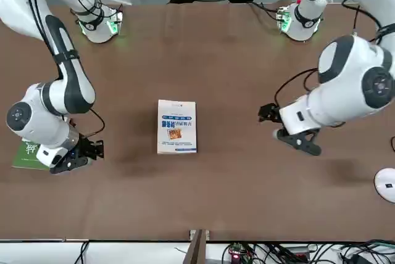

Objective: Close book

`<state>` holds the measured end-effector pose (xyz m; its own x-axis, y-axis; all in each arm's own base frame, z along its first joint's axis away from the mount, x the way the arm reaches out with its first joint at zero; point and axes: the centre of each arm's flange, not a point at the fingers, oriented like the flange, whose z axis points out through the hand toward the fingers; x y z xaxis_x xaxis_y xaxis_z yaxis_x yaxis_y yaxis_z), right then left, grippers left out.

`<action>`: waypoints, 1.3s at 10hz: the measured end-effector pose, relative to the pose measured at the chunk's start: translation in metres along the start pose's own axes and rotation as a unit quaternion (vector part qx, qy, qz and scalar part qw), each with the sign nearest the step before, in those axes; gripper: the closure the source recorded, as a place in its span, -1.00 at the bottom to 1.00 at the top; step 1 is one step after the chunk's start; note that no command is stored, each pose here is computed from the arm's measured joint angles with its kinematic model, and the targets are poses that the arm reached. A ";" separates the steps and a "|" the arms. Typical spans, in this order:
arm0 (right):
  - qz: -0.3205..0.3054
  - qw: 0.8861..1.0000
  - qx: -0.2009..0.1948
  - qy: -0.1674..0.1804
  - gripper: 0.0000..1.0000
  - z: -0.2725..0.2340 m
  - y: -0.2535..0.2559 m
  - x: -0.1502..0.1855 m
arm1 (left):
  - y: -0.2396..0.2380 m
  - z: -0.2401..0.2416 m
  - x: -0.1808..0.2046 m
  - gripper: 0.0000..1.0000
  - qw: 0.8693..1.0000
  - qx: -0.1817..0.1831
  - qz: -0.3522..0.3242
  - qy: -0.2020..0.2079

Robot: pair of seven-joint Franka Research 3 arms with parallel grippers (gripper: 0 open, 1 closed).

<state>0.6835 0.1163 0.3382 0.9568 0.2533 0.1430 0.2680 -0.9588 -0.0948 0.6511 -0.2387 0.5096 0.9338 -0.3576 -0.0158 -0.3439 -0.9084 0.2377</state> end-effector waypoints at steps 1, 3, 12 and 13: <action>-0.006 1.000 -0.004 0.001 -0.05 -0.002 0.005 0.000 | -0.009 -0.008 -0.004 -1.00 1.000 0.019 -0.003 -0.001; -0.020 1.000 -0.008 0.004 -0.43 -0.005 0.015 0.001 | -0.021 -0.022 -0.010 -1.00 0.998 0.066 -0.003 0.002; -0.016 0.999 -0.025 0.021 -1.00 -0.030 0.052 0.008 | -0.051 -0.076 -0.051 -1.00 0.994 0.102 -0.030 0.013; -0.014 0.999 -0.024 0.019 -1.00 -0.034 0.057 0.009 | -0.052 -0.078 -0.059 -1.00 0.994 0.101 -0.033 0.011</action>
<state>0.7032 0.0598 0.3679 0.9438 0.2757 0.1821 0.2878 -0.9567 -0.0428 0.6219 -0.1532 0.5743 0.9558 -0.2939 -0.0030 -0.2935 -0.9552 0.0372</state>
